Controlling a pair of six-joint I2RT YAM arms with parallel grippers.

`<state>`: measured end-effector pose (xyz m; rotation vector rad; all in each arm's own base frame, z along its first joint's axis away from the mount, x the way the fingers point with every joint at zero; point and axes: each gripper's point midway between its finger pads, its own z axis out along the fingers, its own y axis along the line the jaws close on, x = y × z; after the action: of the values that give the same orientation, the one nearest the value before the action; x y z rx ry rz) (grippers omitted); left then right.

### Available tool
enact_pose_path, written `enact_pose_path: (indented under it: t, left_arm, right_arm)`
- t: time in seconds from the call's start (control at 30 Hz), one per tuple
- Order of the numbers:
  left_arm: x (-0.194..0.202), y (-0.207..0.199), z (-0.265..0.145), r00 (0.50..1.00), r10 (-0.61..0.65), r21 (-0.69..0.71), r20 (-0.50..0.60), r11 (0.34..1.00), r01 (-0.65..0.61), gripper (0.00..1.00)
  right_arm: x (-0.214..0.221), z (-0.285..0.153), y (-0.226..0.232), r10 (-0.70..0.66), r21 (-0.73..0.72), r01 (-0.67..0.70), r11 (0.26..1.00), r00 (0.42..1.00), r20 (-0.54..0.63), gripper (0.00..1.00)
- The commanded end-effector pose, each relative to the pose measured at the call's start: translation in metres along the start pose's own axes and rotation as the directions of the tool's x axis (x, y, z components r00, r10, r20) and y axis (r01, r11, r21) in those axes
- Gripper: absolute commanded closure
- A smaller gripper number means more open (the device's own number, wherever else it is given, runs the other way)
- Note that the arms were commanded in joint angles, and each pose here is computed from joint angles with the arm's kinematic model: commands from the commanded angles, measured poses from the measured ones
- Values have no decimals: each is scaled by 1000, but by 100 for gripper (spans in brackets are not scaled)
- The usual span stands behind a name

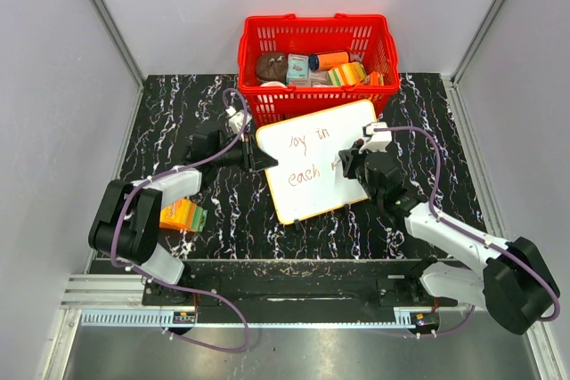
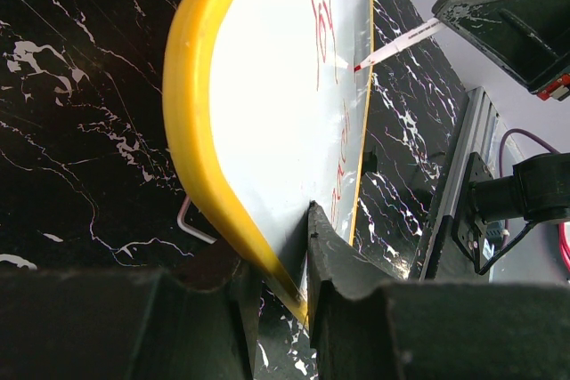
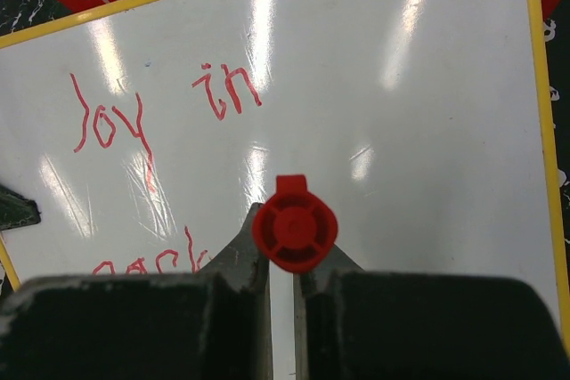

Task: Write a sentence on the whiteboard
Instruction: Write on the whiteboard with the whiteboard.

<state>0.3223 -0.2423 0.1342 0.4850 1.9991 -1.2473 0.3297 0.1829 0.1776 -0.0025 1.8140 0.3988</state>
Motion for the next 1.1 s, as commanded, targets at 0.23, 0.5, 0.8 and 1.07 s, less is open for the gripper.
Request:
enact_pose_path:
  t: [0.23,0.5,0.8,1.07]
  left_arm:
    - [20,33,7,990,125,-123,-60,984,-131,100]
    - [21,33,7,991,123,-125,-62,984,-130,100]
    - [20,32,7,990,125,-124,-60,983,-132,100]
    - [21,33,7,990,124,-125,-63,984,-131,100]
  right_arm:
    - [-24,7,-5,-16,68,12,998,998,67,100]
    - [-16,5,-9,-13,79,9,997,999,48,100]
    - [-4,-1,-13,-12,77,11,997,1000,17,100]
    - [12,-3,-13,-15,64,17,998,999,-32,100]
